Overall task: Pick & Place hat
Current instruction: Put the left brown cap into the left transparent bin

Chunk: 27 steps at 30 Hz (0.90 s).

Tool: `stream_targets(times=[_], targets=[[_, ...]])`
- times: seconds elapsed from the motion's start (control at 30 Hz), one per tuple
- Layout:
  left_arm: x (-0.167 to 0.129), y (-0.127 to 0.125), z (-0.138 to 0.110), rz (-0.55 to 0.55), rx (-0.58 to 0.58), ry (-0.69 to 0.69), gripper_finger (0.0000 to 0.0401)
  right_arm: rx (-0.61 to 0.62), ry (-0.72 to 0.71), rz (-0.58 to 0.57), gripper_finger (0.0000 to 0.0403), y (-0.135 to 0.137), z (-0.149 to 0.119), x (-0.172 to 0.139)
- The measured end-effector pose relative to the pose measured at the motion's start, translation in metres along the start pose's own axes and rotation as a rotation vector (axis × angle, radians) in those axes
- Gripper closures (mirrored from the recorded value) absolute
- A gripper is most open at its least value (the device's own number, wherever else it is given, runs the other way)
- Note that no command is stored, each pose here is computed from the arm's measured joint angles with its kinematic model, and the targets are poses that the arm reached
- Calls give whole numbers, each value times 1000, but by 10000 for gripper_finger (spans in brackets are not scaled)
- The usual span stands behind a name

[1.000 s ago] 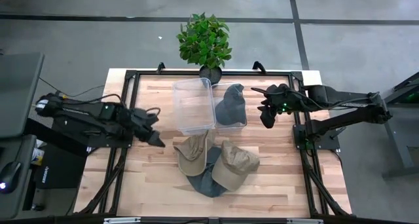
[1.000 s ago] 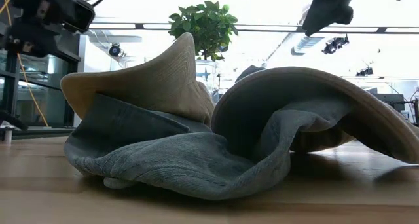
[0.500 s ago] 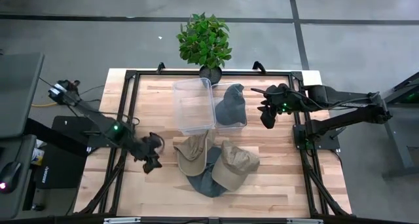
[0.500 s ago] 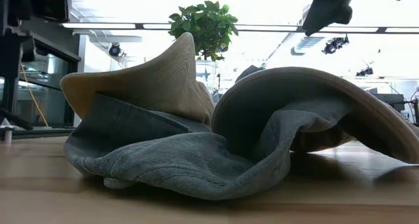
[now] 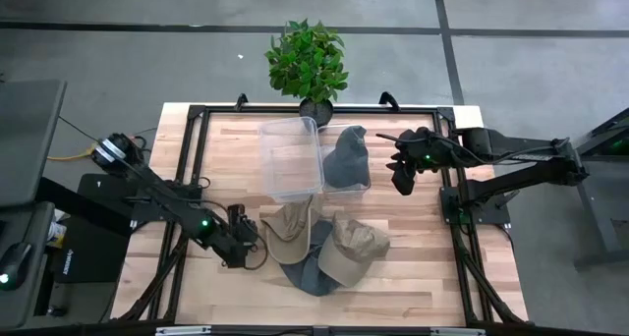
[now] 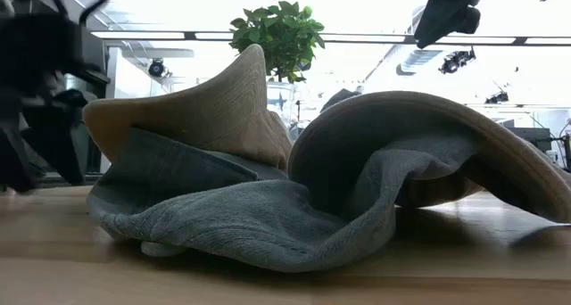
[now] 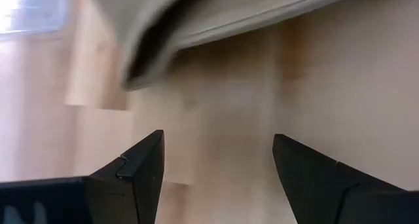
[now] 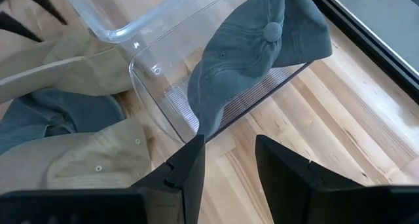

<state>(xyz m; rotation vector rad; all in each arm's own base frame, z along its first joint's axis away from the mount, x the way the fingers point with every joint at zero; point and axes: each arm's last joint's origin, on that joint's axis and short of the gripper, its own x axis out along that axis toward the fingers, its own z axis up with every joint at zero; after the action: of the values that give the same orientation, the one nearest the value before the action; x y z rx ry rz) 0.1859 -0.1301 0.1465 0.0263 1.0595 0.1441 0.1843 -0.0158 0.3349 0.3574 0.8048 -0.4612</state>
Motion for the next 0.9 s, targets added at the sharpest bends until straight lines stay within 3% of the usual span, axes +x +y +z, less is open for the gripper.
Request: stream_targets(times=[0.13,0.53,0.9], targets=[[13,-1,-2,122,2,-33,160,0,5,1,272,0,0,0],[19,-1,-1,136,-45,-31,160,-1,5,1,272,0,0,0],[20,3,0,253,116,-92,160,-1,7,6,272,0,0,0]])
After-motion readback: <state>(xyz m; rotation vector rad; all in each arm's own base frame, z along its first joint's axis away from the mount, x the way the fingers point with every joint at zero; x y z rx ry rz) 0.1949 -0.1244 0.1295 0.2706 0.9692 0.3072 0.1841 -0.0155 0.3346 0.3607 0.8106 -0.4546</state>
